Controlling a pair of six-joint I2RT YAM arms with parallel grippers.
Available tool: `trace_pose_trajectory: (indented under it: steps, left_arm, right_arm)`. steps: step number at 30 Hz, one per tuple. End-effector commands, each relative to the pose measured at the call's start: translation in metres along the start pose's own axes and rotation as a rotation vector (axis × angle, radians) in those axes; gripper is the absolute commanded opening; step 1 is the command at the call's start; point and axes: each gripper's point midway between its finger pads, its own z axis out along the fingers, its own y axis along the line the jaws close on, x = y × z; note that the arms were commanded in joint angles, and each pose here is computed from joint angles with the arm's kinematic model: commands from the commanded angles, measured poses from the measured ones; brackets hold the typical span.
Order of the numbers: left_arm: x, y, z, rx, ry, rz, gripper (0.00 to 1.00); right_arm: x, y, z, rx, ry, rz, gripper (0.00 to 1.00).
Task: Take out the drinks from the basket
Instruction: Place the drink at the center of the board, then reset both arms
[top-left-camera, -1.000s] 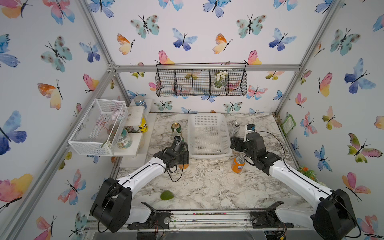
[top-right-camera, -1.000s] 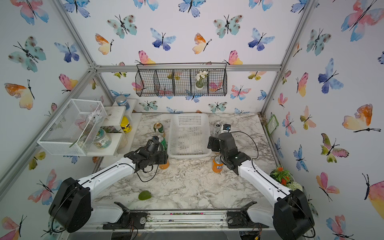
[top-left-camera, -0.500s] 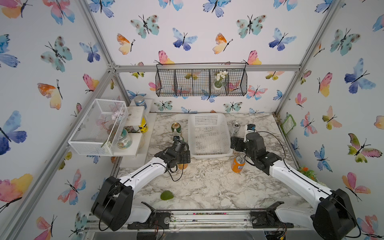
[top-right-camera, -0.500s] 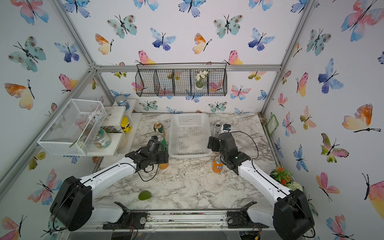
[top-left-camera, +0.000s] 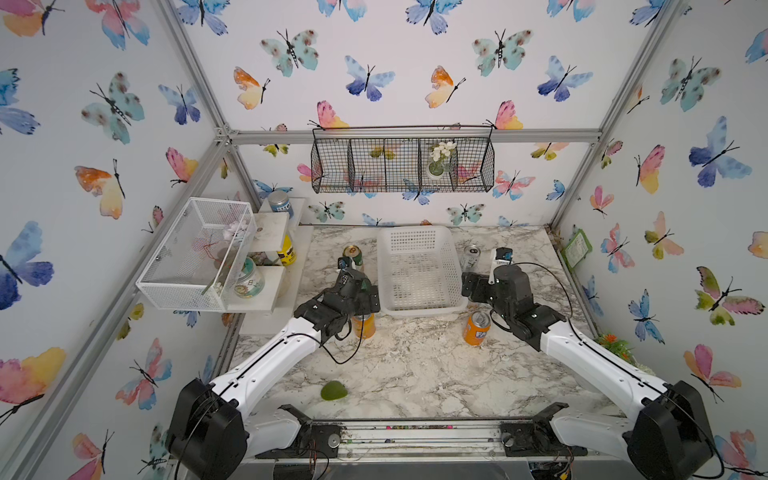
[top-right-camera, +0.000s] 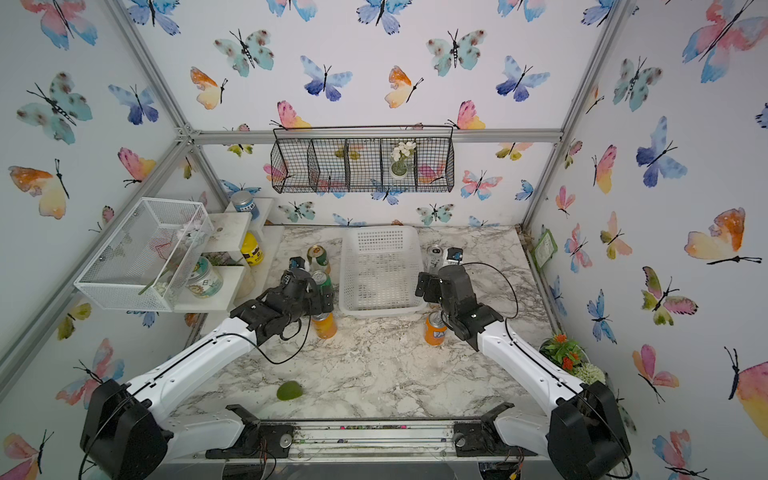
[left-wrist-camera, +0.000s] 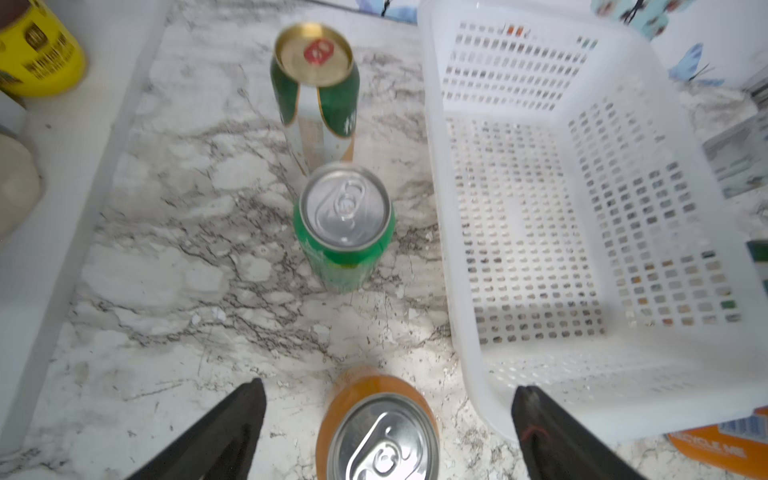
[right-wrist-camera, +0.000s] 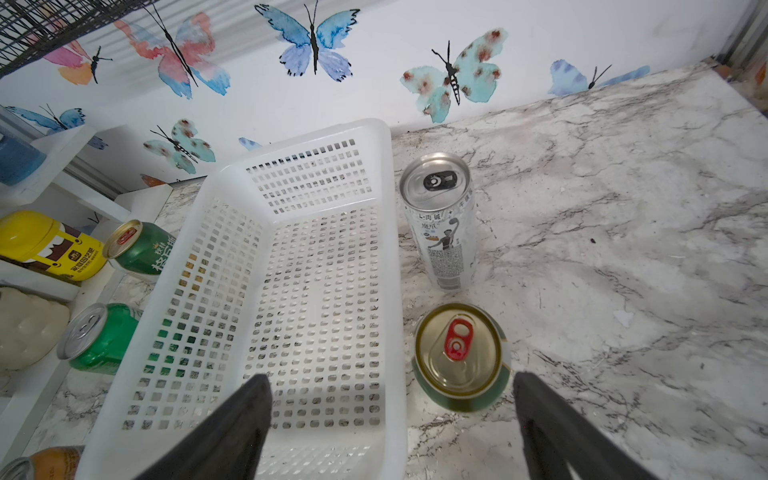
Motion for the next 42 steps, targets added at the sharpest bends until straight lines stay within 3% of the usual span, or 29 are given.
trace_pose_trajectory:
  steps: [1, 5, 7, 10, 14, 18, 24, 31, 36, 42]
  left_arm:
    - [-0.037, 0.037, -0.008, -0.12, -0.092, -0.039, 0.99]
    - [-0.066, 0.075, -0.002, -0.203, -0.152, -0.096, 0.99]
    - [-0.073, 0.086, 0.006, -0.221, -0.169, -0.062, 0.99]
    - [-0.071, 0.096, 0.026, -0.275, -0.209, 0.039, 0.99]
    - [-0.057, 0.111, 0.052, -0.347, -0.197, 0.056, 0.99]
    - [-0.067, 0.123, 0.052, -0.411, -0.269, 0.073, 0.99]
    - [-0.076, 0.149, 0.044, -0.376, -0.397, 0.009, 0.99]
    - [-0.055, 0.185, 0.046, -0.354, -0.458, -0.022, 0.99]
    - [-0.047, 0.187, 0.039, -0.317, -0.524, -0.013, 0.99]
    - [-0.041, 0.188, 0.032, -0.324, -0.521, 0.01, 0.99]
  right_arm:
    - [-0.005, -0.005, -0.002, 0.022, -0.027, 0.009, 0.94]
    - [-0.004, -0.006, -0.002, 0.027, -0.026, 0.009, 0.94]
    - [-0.003, -0.007, -0.001, 0.029, -0.024, 0.008, 0.94]
    - [-0.002, -0.006, 0.0, 0.024, -0.021, 0.012, 0.94]
    - [-0.002, -0.005, 0.0, 0.02, -0.02, 0.011, 0.94]
    - [-0.001, -0.007, -0.001, 0.024, -0.021, 0.01, 0.94]
    - [-0.001, -0.007, -0.003, 0.021, -0.024, 0.012, 0.94]
    - [0.0, -0.007, -0.001, 0.019, -0.02, 0.011, 0.95]
    - [-0.001, -0.009, -0.002, 0.028, -0.026, 0.01, 0.95]
    - [-0.005, -0.012, -0.005, 0.048, -0.038, 0.003, 0.95]
